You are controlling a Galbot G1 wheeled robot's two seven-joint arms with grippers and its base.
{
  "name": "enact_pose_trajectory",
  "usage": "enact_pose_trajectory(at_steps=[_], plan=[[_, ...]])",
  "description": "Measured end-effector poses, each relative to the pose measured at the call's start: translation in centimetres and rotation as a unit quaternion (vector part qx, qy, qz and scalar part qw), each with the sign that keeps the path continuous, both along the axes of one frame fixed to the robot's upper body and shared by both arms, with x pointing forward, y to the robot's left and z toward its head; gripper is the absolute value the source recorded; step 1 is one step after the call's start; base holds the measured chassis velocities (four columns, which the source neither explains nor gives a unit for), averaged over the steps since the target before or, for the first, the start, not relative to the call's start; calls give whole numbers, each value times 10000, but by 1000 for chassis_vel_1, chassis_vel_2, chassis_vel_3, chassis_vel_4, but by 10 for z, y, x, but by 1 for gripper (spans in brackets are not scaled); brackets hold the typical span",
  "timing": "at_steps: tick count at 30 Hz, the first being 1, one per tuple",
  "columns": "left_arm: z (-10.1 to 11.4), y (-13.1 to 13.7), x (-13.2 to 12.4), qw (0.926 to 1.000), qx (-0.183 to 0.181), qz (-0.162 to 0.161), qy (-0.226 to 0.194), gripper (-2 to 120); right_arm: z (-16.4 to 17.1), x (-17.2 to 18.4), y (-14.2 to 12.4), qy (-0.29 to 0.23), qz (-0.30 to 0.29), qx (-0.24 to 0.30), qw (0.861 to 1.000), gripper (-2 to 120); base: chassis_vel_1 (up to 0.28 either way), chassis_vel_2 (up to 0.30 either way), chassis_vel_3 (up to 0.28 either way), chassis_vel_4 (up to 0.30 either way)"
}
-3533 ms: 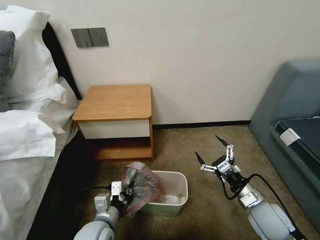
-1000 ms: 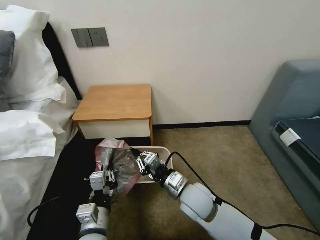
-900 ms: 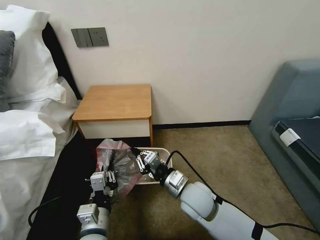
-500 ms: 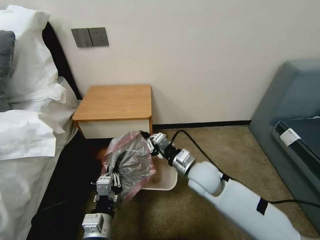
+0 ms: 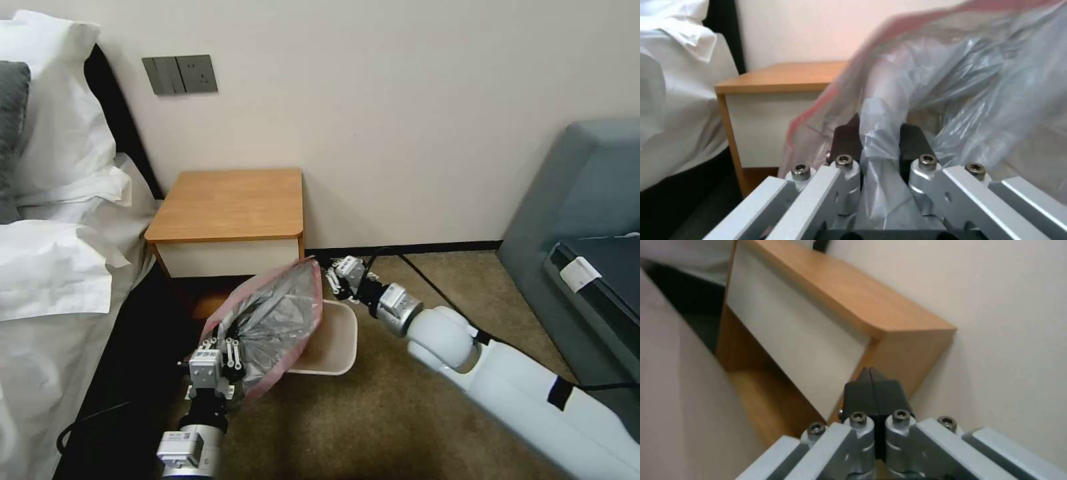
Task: Pick up the garbage bag from the table and place it over the trash can.
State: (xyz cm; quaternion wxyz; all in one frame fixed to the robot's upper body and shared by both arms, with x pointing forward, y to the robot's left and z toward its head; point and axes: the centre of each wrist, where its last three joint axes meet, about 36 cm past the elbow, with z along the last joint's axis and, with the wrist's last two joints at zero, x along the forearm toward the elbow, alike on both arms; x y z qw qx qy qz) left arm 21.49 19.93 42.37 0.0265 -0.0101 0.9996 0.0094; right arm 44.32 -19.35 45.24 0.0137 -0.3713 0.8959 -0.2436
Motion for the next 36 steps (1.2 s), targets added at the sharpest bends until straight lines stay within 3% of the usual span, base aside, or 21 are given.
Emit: enact_pose_trajectory(at_steps=[4,7,11,13,17,19,22,24,27,29,31,33,34,36], plan=[[4,0,1,9999,-86,5,-52,9,1,-2,-13,25,20,-150,9999,3,0,0,0,0],[4,2,4,9999,-125,66,-39,9,3,-12,-25,-23,-36,-75,10000,19,0,0,0,0],[3,5,6,9999,-116,122,13,9,10,-21,-33,-150,-75,52,9998,27,0,0,0,0],[2,9,8,9998,-74,179,40,9,19,-33,-38,-270,-58,190,9994,36,0,0,0,0],[3,11,12,9995,-94,294,36,9,36,-54,-34,-368,-41,560,9977,53,0,0,0,0],[3,12,13,9994,-131,330,26,9,40,-65,-27,-237,-65,831,9962,58,0,0,0,0],[2,14,14,9990,-185,399,37,9,52,-101,-3,385,-142,1738,9839,72,0,0,0,0],[1,14,14,9990,-181,405,42,9,53,-105,0,455,-125,1840,9818,75,0,0,0,0],[-1,16,13,9990,-148,421,59,9,58,-126,16,1003,-2,2362,9665,90,0,0,0,0],[-1,16,13,9990,-132,424,60,9,58,-129,18,1076,7,2410,9645,92,0,0,0,0],[-2,16,13,9991,-44,429,56,9,54,-130,20,980,20,2363,9667,98,0,0,0,0],[-7,17,12,9988,253,408,36,9,41,-111,19,86,193,1826,9830,100,0,0,0,0],[-7,17,12,9988,253,408,36,9,41,-111,19,86,193,1826,9830,100,0,0,0,0],[-8,17,12,9985,414,362,32,9,36,-95,20,-542,438,1279,9893,100,0,0,0,0]])
